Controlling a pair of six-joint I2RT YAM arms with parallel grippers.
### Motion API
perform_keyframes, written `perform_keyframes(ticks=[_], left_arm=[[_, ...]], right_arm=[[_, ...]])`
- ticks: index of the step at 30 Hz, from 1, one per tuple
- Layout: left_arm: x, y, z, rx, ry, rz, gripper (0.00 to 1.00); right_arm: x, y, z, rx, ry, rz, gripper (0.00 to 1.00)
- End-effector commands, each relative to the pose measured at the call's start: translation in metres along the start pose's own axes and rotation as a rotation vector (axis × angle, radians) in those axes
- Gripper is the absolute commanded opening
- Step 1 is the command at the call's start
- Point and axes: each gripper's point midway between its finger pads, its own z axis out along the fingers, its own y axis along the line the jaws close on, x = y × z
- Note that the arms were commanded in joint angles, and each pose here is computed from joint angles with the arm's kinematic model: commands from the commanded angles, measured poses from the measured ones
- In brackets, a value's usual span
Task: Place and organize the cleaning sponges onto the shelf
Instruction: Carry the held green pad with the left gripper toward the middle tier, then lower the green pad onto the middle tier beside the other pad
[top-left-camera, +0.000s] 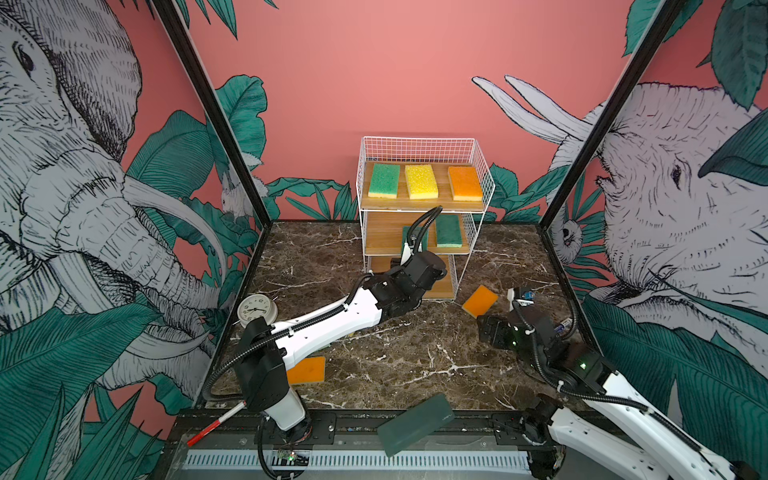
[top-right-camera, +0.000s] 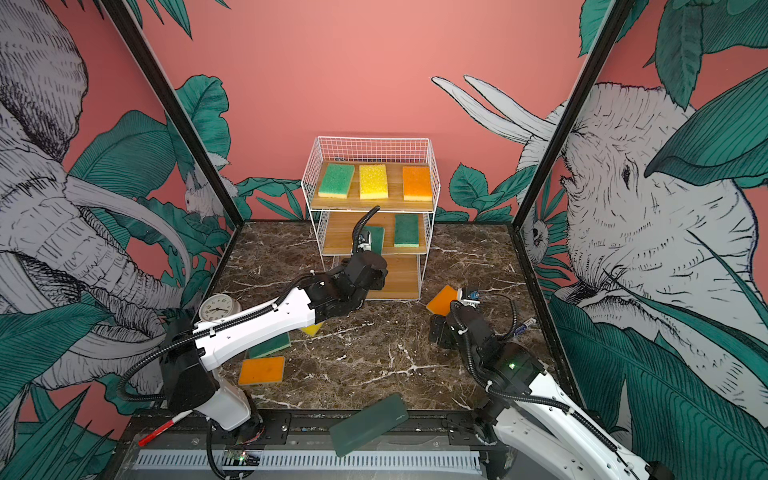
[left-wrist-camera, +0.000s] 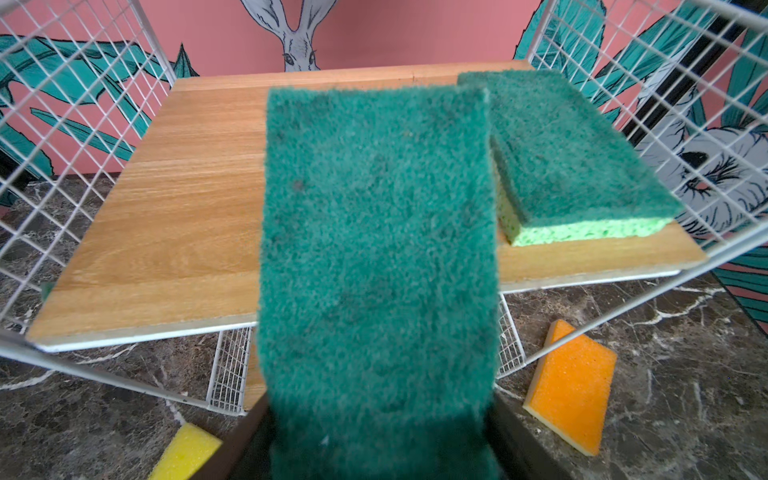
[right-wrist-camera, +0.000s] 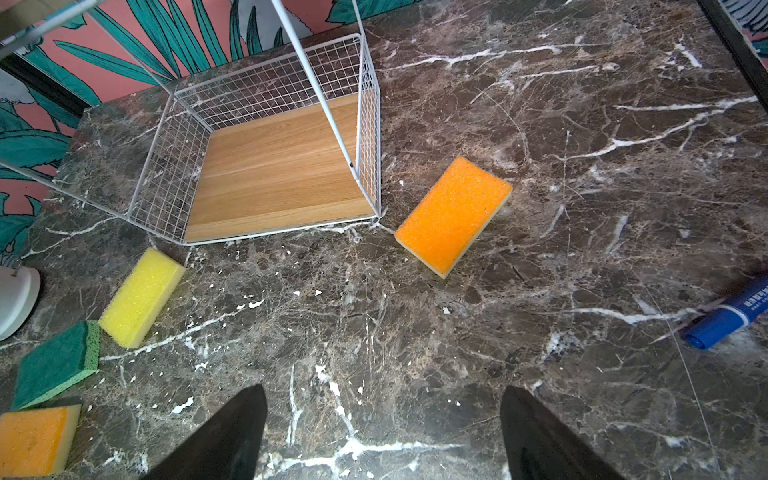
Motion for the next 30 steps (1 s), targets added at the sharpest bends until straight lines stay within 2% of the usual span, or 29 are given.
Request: perform_keyframes(ticks=[1, 7, 30], left_arm=[[-0.013, -0.003, -0.002, -0.006, -0.037, -0.051, 0.65], [-0.012, -0.006, 0.002, -0.01, -0.043, -0.052, 0.65], [-0.035, -0.004, -0.018, 0.018, -0.104, -0.081, 0.68]], right_arm=[[-0.013, 0.009, -0.006, -0.038, -0.034, 0.03, 0.9], [-0.012, 0.012, -0.004, -0.045, -0.02, 0.024, 0.89], [-0.009, 0.018, 0.0, -0.07, -0.004, 0.042, 0.87]])
